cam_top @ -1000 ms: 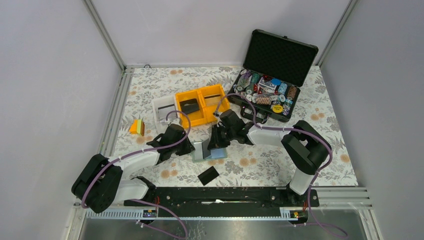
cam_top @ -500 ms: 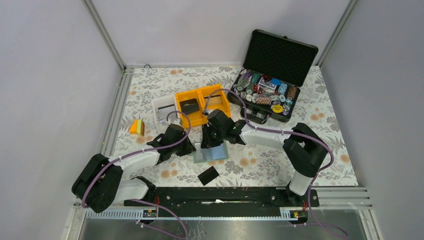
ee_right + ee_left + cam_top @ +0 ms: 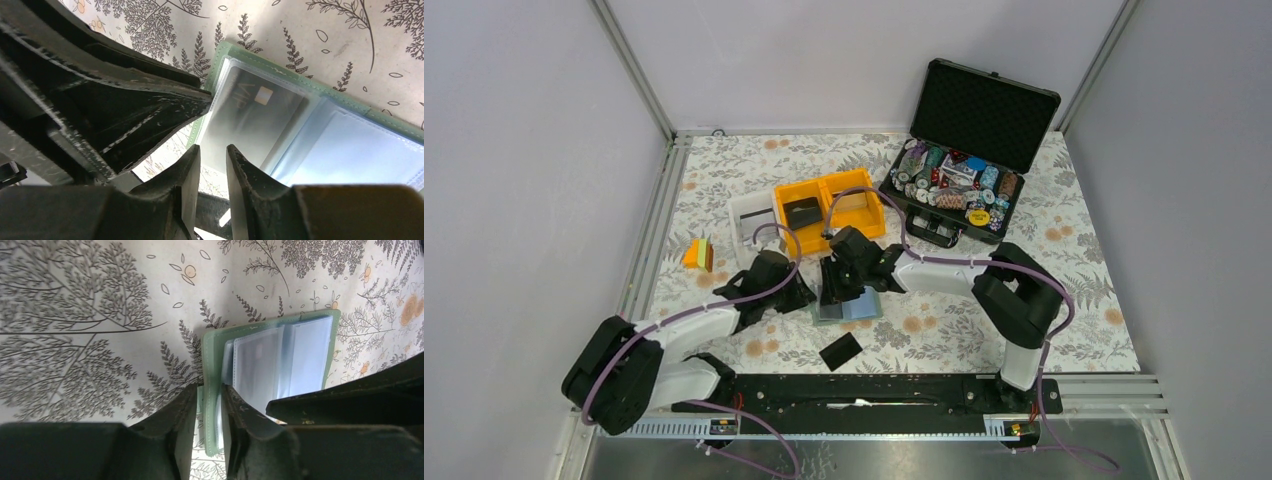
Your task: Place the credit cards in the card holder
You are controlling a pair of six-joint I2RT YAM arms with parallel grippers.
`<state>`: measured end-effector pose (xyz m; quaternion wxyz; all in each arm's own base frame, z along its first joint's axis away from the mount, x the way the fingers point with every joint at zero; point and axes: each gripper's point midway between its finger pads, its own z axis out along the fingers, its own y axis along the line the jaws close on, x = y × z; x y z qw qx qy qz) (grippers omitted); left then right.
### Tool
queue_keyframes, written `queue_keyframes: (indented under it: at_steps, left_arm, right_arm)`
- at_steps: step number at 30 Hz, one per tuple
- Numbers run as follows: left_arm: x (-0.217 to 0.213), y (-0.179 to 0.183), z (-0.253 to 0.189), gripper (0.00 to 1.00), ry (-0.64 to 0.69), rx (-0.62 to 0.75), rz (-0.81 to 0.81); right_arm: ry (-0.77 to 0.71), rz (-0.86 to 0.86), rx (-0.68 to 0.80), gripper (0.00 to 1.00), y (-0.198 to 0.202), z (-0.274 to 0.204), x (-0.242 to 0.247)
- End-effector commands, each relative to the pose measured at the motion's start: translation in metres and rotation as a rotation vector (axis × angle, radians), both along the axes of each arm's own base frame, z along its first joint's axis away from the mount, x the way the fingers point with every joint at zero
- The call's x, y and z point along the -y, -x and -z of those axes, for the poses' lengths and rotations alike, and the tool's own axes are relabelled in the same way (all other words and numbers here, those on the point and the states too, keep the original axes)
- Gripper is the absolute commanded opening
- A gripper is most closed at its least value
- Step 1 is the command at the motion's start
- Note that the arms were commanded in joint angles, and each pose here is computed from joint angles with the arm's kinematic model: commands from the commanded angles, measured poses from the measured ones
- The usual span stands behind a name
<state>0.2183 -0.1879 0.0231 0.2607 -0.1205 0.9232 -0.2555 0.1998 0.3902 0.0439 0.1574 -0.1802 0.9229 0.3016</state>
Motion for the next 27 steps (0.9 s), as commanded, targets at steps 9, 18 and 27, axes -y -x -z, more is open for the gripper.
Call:
queue_keyframes:
  at_steps: [9,18,27]
  left_arm:
    - [-0.038,-0.012,-0.056,0.64,-0.051,0.163,-0.126]
    - [-0.037,-0.010,-0.076,0.92,0.011,0.208,-0.116]
    - [-0.048,-0.065,-0.142,0.98,-0.107,0.312,-0.049]
  right_arm:
    - [-0.014,0.025,0.176,0.49,-0.015,-0.044,0.013]
    - [0.057,0.026,0.221,0.65,-0.008,-0.035,0.047]
    - [0.026,0.031,0.311,0.73,-0.035,-0.065,0.047]
